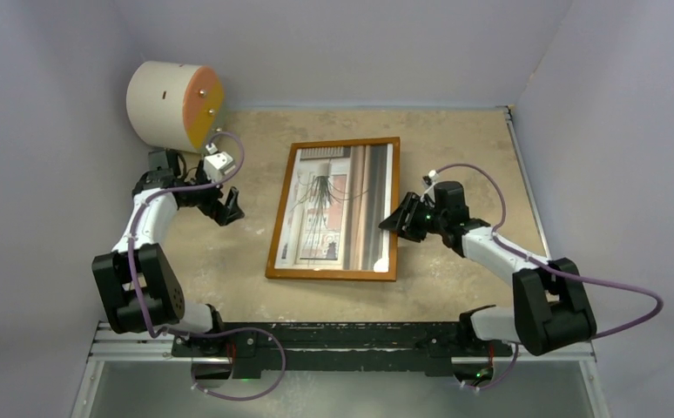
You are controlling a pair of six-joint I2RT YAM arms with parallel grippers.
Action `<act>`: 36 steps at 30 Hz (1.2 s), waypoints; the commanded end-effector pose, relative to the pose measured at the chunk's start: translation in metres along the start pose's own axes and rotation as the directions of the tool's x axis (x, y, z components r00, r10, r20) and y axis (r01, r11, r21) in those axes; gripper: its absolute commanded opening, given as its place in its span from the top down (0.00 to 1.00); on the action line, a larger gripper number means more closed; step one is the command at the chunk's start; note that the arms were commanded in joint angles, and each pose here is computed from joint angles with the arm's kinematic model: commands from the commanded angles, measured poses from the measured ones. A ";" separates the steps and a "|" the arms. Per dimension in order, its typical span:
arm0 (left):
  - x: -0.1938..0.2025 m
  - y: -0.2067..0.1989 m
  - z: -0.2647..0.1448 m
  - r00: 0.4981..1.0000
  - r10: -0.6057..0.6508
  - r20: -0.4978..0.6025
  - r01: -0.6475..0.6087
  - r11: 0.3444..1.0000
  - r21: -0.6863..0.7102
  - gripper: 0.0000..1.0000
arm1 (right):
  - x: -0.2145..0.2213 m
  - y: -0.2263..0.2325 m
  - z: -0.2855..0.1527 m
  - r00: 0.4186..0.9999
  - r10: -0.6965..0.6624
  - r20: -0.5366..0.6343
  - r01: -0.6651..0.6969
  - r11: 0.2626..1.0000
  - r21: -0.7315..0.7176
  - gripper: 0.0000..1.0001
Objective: Put the photo into the frame
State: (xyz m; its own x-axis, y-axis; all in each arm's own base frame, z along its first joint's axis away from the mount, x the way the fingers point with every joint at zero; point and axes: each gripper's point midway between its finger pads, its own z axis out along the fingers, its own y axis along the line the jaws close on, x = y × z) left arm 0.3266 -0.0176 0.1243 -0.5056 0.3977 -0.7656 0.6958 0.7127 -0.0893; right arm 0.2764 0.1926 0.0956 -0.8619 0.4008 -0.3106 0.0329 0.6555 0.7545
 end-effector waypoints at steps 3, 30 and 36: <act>0.004 0.012 0.005 0.999 -0.013 0.037 0.016 0.997 -0.078 0.01 | -0.002 -0.016 0.004 0.995 -0.090 0.044 0.091 0.996 -0.015 0.39; -0.001 0.071 0.019 0.839 0.025 0.543 0.269 0.850 -0.454 0.00 | -0.158 -0.128 -0.113 0.580 -0.564 0.588 -0.193 0.606 0.772 0.01; -0.004 0.047 0.023 0.772 0.067 0.632 0.258 0.875 -0.409 0.00 | -0.154 -0.131 -0.131 0.403 -0.641 0.653 -0.173 0.648 0.742 0.01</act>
State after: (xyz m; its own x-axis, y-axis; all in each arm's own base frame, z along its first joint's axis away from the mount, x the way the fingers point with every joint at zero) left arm 0.3664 0.0145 0.0590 -0.2774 0.0026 -0.9607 0.2260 0.9721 -0.0627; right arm 0.3356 -0.0205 0.0808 -0.2771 0.2259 -0.9339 0.5142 0.8559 0.0545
